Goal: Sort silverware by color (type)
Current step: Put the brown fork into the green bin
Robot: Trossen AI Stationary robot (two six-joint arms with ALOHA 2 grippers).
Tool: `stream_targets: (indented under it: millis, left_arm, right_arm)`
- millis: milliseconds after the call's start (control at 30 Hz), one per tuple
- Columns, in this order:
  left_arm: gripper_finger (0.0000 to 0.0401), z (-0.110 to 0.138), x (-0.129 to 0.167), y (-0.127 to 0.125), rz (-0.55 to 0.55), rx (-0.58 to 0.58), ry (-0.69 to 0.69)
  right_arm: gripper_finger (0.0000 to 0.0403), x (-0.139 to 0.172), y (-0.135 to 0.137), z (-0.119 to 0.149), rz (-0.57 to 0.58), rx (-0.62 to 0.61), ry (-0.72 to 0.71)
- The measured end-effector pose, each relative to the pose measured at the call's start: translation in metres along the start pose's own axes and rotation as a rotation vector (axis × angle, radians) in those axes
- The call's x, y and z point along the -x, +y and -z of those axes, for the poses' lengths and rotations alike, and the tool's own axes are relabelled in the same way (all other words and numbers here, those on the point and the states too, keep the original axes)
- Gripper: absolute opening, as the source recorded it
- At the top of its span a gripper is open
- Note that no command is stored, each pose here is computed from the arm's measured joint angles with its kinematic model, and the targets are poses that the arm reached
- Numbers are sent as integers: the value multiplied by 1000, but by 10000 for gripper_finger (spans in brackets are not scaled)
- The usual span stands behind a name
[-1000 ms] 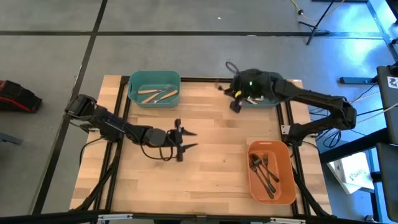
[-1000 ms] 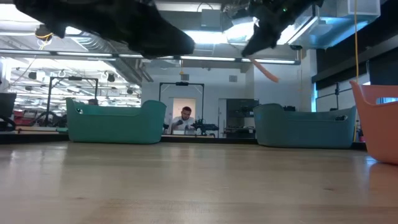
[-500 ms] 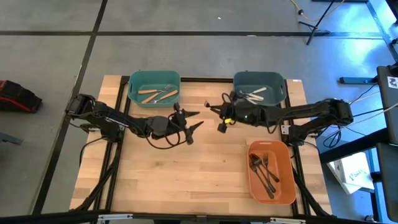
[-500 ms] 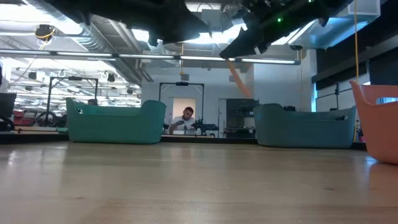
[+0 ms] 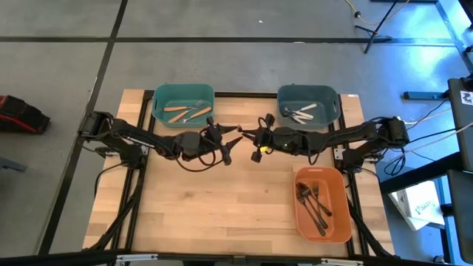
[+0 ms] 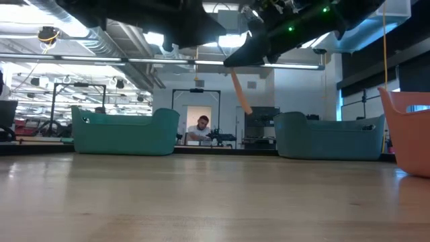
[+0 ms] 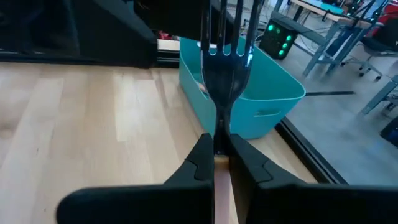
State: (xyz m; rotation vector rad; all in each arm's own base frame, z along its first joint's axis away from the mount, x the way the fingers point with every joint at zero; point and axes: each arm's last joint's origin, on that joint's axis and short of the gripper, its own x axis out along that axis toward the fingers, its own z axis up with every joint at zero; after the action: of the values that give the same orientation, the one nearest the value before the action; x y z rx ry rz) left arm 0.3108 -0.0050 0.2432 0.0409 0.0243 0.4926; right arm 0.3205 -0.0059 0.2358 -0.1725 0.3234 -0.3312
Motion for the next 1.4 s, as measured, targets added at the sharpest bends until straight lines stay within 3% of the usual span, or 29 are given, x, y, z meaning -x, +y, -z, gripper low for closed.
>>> stream_targets:
  millis: [233, 433, 733, 900, 1100, 1400]
  left_arm:
    - [158, 1, -4, 8, -66, -29, 9]
    - [136, 1, -6, 12, -59, -30, 9]
    - [13, 1, -6, 10, -27, -137, 10]
    - [10, 1, -5, 12, -66, -196, 21]
    - [5, -17, 15, 27, -123, -297, 109]
    - [3, -52, 62, 81, -224, -344, 247]
  right_arm:
    - [12, 0, 0, 0, -9, 0, -4]
    - [12, 0, 0, -4, -35, -13, -43]
    - [27, 0, 0, -4, -37, -49, -47]
    - [85, 1, 1, -5, -46, -48, -46]
    - [147, 14, -5, -8, -48, -33, 12]
    - [161, 12, -3, 4, -55, -27, 111]
